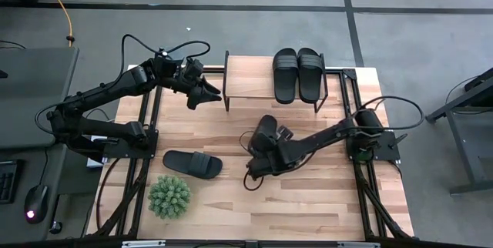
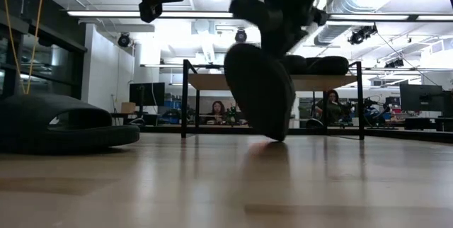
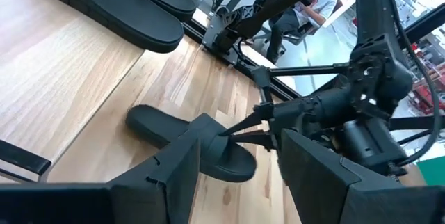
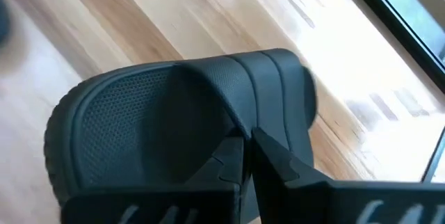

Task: Pick and place slides into the shelf
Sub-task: Put the black slipper on the shelf

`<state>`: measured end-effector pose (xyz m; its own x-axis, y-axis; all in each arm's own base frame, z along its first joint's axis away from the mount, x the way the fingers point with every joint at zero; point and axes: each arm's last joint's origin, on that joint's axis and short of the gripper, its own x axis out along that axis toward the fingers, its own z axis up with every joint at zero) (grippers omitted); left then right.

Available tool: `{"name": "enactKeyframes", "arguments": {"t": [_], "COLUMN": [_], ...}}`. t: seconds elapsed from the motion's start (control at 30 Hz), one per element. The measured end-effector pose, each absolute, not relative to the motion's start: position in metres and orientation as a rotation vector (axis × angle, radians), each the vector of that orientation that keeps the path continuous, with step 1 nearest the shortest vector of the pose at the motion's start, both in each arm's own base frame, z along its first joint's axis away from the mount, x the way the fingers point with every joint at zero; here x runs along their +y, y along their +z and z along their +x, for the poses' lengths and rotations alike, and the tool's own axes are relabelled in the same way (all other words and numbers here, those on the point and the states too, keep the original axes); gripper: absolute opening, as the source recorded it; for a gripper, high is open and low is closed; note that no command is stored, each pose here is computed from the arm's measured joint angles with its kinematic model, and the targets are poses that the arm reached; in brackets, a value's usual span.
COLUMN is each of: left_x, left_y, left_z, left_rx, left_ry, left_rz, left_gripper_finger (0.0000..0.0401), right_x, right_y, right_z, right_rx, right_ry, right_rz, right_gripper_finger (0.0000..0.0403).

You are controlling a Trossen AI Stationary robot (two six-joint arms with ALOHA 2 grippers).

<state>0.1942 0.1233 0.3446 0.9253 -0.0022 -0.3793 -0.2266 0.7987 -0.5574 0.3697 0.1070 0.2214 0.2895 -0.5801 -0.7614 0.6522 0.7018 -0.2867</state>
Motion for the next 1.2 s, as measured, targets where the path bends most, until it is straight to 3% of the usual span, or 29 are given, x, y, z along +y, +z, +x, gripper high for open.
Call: {"name": "enactKeyframes", "arguments": {"t": [0.6, 1.2], "left_x": [0.127, 0.127], "left_y": [0.359, 0.361], "left_z": [0.199, 0.199], "left_rx": [0.229, 0.212], "left_ry": [0.118, 0.121], "left_rz": [-0.711, -0.762], "left_gripper_finger": [0.0186, 0.0186], "right_x": [0.14, 0.101], "right_y": [0.286, 0.351], "right_z": [0.347, 0.317], "right_rx": [0.88, 0.762], "right_ry": [-0.673, -0.643], "right_rz": [0.093, -0.008], "right_gripper_finger": [0.0, 0.0]}}
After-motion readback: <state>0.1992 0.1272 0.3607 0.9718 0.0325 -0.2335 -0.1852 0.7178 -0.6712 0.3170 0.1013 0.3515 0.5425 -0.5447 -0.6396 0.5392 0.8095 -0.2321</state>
